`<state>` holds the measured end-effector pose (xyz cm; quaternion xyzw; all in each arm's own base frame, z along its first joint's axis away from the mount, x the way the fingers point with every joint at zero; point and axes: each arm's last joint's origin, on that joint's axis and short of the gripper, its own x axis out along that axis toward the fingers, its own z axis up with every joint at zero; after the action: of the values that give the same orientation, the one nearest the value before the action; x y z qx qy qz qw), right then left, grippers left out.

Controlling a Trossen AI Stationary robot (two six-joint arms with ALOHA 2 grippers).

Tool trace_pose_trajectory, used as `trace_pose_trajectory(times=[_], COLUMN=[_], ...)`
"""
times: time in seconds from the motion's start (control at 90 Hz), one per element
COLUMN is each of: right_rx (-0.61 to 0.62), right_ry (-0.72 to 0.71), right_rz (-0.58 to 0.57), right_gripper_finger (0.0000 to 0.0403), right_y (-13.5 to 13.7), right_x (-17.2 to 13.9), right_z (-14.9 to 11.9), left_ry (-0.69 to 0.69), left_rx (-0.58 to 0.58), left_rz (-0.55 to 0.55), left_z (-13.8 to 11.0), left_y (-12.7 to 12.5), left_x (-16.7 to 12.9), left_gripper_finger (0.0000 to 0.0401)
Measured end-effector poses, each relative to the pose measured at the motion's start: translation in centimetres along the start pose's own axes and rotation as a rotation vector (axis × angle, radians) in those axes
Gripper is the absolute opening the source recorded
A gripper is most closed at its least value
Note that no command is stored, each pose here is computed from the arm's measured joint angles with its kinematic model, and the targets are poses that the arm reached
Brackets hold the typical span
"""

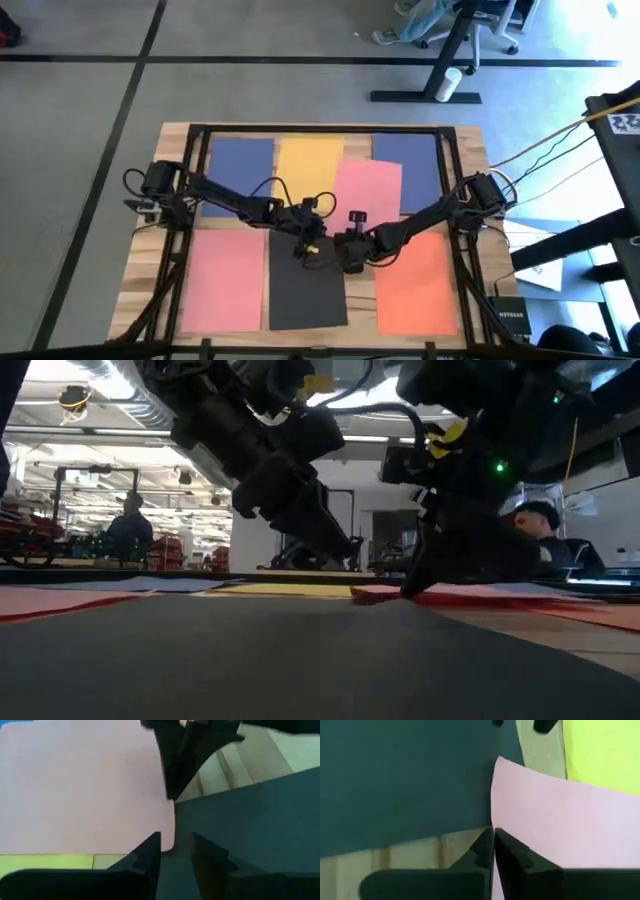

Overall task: Organize paper
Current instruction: Stack the pink paper on top of the other pink paper

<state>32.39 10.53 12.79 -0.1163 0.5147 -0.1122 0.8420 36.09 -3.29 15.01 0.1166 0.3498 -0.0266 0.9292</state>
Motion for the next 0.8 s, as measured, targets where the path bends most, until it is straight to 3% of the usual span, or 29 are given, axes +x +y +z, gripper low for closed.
trace_pose_trajectory(times=[0.4, 0.8], right_rx=[-0.030, -0.036], right_ry=[-0.028, -0.019], right_rz=[0.000, -0.003], right_gripper_finger=[0.0000, 0.0000], right_y=[0.9, 0.8], right_x=[-2.0, -2.1], right_z=[2.0, 1.9], left_ry=[0.024, 0.024], left_rx=[0.108, 0.134], left_rz=[0.007, -0.013], left_z=[-0.4, -0.2], left_y=[-0.1, -1.2], left_x=[0.0, -0.1], left_gripper_finger=[0.0090, 0.0158])
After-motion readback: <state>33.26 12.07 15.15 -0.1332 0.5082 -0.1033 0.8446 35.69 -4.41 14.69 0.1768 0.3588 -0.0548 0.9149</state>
